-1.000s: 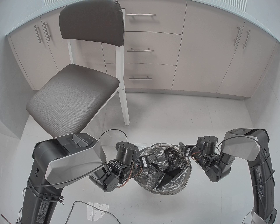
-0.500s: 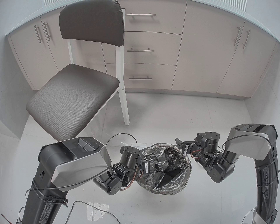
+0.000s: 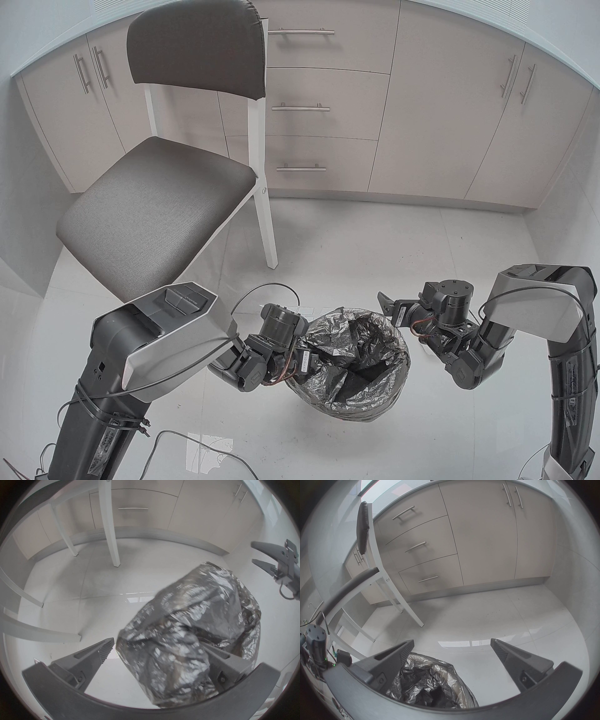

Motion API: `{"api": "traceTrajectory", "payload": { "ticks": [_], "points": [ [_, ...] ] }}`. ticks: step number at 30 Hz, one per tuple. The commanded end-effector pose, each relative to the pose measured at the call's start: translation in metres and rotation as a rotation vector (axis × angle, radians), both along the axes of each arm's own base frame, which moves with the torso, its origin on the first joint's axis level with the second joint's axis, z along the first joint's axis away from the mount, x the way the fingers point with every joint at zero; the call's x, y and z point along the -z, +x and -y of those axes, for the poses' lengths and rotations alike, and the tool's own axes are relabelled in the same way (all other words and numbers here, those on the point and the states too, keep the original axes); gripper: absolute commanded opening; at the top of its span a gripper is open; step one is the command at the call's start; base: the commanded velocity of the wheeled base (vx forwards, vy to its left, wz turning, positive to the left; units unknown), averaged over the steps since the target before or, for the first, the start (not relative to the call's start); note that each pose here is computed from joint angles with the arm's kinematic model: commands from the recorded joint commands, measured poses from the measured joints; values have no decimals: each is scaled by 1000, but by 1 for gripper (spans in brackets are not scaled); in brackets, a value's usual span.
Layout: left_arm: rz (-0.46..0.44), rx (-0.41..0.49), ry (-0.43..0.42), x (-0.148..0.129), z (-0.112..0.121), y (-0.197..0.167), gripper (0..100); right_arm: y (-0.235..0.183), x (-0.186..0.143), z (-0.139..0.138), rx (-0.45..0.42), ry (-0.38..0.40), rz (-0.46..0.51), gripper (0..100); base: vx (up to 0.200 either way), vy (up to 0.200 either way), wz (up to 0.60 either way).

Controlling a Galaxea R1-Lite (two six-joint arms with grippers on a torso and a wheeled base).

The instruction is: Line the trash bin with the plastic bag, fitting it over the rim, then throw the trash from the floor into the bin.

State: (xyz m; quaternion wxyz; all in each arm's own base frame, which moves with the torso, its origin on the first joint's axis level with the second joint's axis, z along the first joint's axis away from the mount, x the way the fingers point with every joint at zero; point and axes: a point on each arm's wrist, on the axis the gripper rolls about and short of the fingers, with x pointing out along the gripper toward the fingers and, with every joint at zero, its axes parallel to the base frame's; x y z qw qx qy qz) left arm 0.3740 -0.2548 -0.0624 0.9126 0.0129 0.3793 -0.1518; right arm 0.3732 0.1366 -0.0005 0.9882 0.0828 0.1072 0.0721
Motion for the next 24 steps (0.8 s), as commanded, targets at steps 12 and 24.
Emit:
{"api": "traceTrajectory", "payload": {
  "ticks": [12,24],
  "points": [
    [35,3,49,-5,3,10,100,1,-6,2,6,6,15,100,0,0,0],
    [85,55,-90,-67,17,-14,100,1,-7,2,6,6,17,100,0,0,0]
  ]
}}
